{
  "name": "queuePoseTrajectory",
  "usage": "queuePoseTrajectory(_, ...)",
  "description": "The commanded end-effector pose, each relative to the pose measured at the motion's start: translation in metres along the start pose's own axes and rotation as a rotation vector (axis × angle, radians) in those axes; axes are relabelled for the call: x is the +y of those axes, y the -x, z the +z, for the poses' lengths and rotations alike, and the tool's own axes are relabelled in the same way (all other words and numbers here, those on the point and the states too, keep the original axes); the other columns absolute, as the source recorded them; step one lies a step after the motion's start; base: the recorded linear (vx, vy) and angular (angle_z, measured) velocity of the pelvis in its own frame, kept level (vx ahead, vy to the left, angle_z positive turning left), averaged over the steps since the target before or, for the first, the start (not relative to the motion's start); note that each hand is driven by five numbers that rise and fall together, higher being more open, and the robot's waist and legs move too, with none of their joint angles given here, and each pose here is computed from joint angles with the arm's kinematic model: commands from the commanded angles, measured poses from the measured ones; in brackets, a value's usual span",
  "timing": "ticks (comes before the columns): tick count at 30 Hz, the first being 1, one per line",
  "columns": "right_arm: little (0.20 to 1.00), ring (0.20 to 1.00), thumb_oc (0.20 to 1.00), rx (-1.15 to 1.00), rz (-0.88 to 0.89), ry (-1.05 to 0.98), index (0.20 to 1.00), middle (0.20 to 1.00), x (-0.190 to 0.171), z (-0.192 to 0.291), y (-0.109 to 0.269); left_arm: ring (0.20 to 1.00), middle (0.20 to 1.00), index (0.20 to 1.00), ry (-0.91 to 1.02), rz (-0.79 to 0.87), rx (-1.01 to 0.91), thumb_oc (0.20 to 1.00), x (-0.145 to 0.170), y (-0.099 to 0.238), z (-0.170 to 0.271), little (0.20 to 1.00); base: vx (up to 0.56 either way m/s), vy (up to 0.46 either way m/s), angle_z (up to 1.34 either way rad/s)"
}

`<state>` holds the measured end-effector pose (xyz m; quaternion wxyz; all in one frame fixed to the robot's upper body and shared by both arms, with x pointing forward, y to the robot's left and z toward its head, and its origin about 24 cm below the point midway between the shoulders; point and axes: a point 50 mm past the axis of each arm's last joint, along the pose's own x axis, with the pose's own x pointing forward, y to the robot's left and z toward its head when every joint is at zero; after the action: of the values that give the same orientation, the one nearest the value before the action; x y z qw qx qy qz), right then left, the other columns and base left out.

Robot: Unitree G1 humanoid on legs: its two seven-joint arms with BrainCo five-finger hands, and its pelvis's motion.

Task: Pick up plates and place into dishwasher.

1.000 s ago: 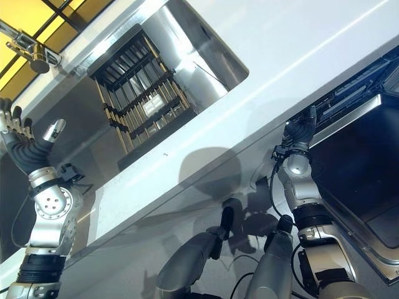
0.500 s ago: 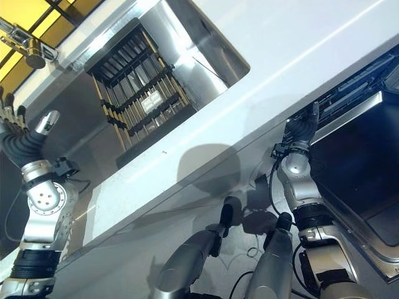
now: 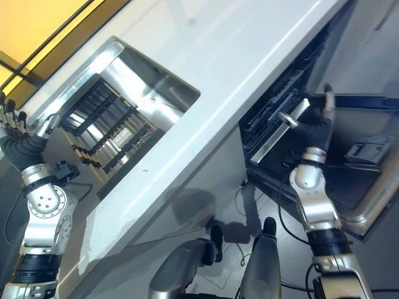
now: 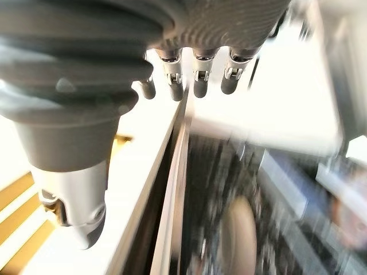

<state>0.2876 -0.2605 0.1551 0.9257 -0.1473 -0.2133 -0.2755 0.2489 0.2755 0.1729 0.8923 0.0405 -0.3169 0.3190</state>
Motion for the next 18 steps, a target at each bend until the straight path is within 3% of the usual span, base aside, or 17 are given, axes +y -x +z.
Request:
queuePoseTrajectory(1,1.0,1.0,1.0,-0.093,-0.047,-0.091,1.0,1.0,-0.009,0.016,0.0,1.0,1.0,1.0,-0.029,-0.003,-0.132,1.0,0.007,-0.009,0.019,1.0,-0.13,-0.09,-0.89)
queuePoseTrajectory(7,1.0,1.0,1.0,-0.027,-0.145,-0.059,1.0,1.0,-0.026,0.003,-0.002,1.0,1.0,1.0,0.002,-0.015,-0.132,1.0,-0.009,-0.019,0.024,1.0,-0.12,-0.093,-0.62)
queuePoseTrajectory(18,1.0,1.0,1.0,0.121,-0.5,-0.137,1.0,1.0,-0.061,-0.028,0.019,1.0,1.0,1.0,0.062,0.022,-0.155,1.0,-0.021,-0.009,0.026,1.0,-0.15,0.01,-0.19)
